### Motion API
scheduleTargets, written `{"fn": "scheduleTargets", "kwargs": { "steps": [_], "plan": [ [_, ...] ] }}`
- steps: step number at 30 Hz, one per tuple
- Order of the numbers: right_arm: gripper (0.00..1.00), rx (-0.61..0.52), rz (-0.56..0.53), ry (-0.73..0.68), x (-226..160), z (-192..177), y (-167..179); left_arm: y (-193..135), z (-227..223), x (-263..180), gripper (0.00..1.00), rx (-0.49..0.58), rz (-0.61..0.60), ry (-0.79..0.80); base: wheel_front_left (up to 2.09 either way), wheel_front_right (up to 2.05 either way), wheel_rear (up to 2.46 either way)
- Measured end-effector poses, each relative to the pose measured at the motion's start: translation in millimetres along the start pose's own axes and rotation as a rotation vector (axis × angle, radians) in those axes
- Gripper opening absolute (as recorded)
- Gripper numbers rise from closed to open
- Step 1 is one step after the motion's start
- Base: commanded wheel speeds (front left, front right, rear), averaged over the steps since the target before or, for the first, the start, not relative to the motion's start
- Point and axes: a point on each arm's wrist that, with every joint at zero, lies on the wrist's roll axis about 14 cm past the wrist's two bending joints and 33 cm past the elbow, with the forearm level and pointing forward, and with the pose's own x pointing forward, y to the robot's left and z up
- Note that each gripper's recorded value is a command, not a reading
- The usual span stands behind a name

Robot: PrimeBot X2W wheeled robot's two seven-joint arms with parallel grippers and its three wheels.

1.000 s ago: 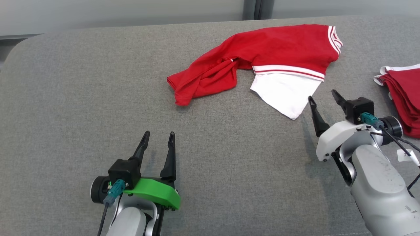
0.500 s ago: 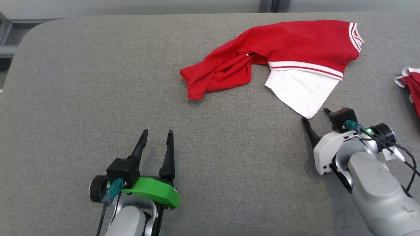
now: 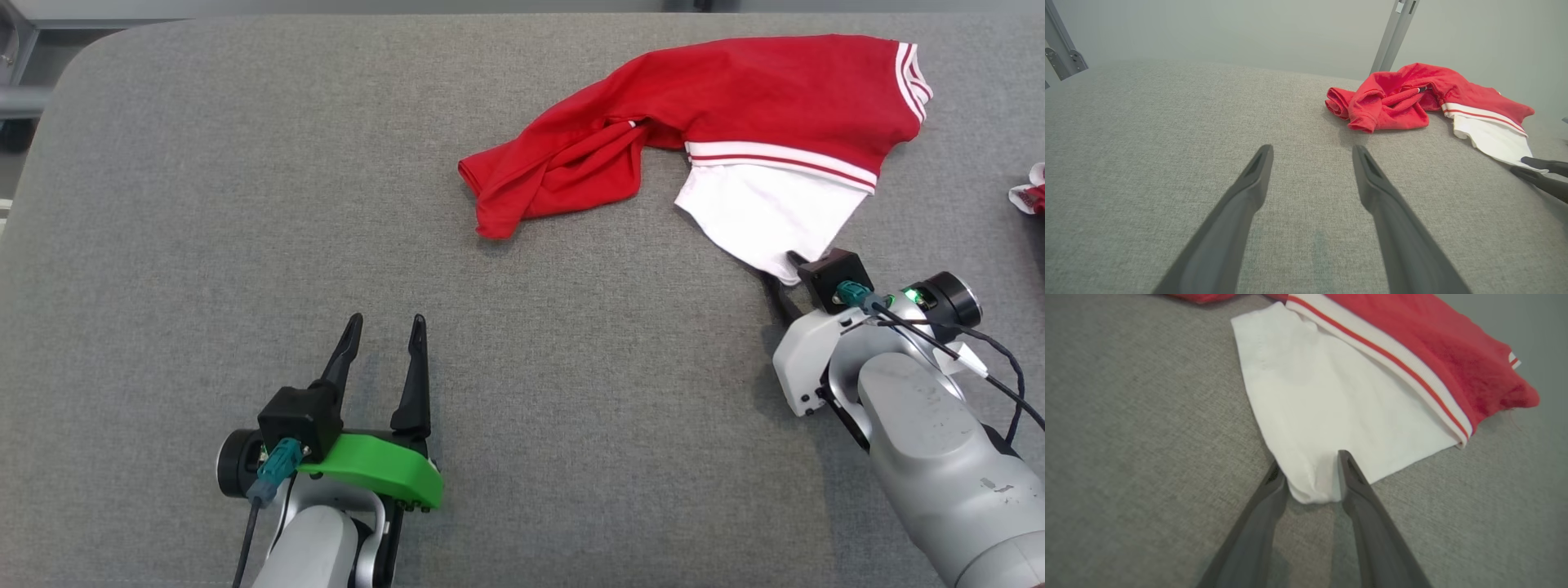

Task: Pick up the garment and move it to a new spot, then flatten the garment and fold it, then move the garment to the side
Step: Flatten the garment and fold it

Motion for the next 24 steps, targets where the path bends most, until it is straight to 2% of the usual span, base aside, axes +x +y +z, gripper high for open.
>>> {"fn": "scheduleTargets", "kwargs": {
  "steps": [4, 11, 17, 24],
  "plan": [
    [0.00, 0.000, 0.000, -0.015, -1.2, 2.7, 0.9, -1.6, -0.1, 2.0, 1.00, 0.000, -0.004, 0.000, 0.00, 0.00, 0.00],
    [0.00, 0.043, -0.069, -0.110, -15.6, 21.7, -20.6, -15.0, 0.7, 7.3, 1.00, 0.000, -0.044, -0.005, 0.00, 0.00, 0.00],
    [0.00, 0.081, -0.149, -0.157, -52.2, 11.5, -38.7, -29.9, -0.3, 11.6, 1.00, 0.004, -0.088, -0.005, 0.00, 0.00, 0.00],
    [0.00, 0.119, -0.263, -0.123, -101.2, -21.4, -59.0, -43.7, -4.3, 18.9, 1.00, 0.005, -0.129, 0.002, 0.00, 0.00, 0.00]
  ]
}}
